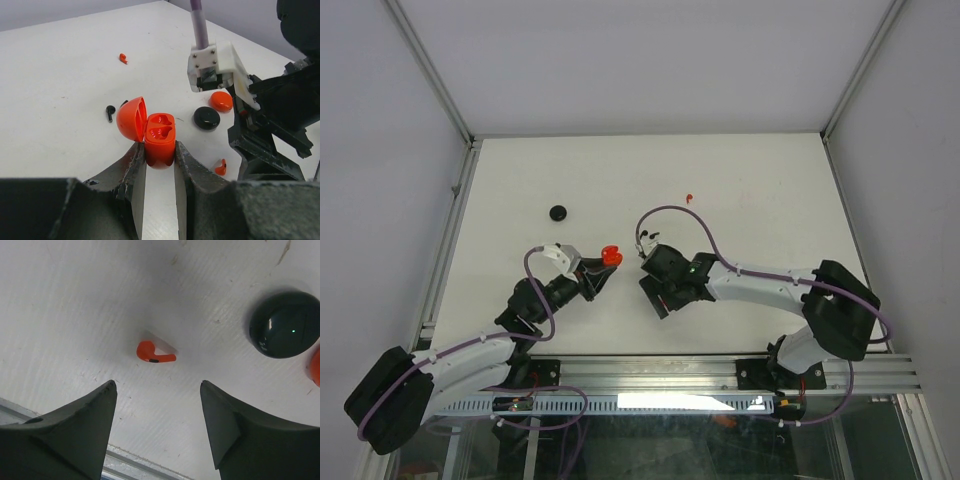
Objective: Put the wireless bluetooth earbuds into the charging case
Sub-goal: Pick up the earbud from the center of the board.
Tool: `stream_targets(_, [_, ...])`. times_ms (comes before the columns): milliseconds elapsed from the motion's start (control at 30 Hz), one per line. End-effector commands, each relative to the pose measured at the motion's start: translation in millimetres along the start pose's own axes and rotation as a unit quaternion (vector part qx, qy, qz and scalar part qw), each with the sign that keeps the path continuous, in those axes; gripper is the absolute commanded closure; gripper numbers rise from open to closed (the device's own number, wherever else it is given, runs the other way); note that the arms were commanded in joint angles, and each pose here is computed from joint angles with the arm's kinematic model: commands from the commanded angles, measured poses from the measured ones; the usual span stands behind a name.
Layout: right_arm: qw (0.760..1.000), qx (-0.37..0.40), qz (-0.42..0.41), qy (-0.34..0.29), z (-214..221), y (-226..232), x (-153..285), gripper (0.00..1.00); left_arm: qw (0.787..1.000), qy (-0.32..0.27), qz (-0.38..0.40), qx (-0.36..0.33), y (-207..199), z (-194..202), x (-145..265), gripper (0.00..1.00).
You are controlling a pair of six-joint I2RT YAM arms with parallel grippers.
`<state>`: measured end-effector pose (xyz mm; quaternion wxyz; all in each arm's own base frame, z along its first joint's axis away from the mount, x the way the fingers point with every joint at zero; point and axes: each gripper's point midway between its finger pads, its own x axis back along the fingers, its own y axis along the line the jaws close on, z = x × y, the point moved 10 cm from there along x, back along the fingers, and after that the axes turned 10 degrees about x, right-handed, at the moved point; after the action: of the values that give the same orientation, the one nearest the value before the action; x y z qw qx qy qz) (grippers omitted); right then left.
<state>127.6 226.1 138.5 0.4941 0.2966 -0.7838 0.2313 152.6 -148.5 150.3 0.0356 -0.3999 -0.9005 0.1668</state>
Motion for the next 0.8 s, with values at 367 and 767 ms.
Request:
stream_targets(367, [0.982,0.182,-0.047,-0.006,-23,-6,-16,0.40,0.995,-0.050,-0.083,-0.014,14,-5,13,1.00])
stream_targets(767, [0.951,0.288,-0.111,0.000,-37,-8,-25,0.47,0.984,-0.091,-0.156,0.000,23,-9,24,1.00])
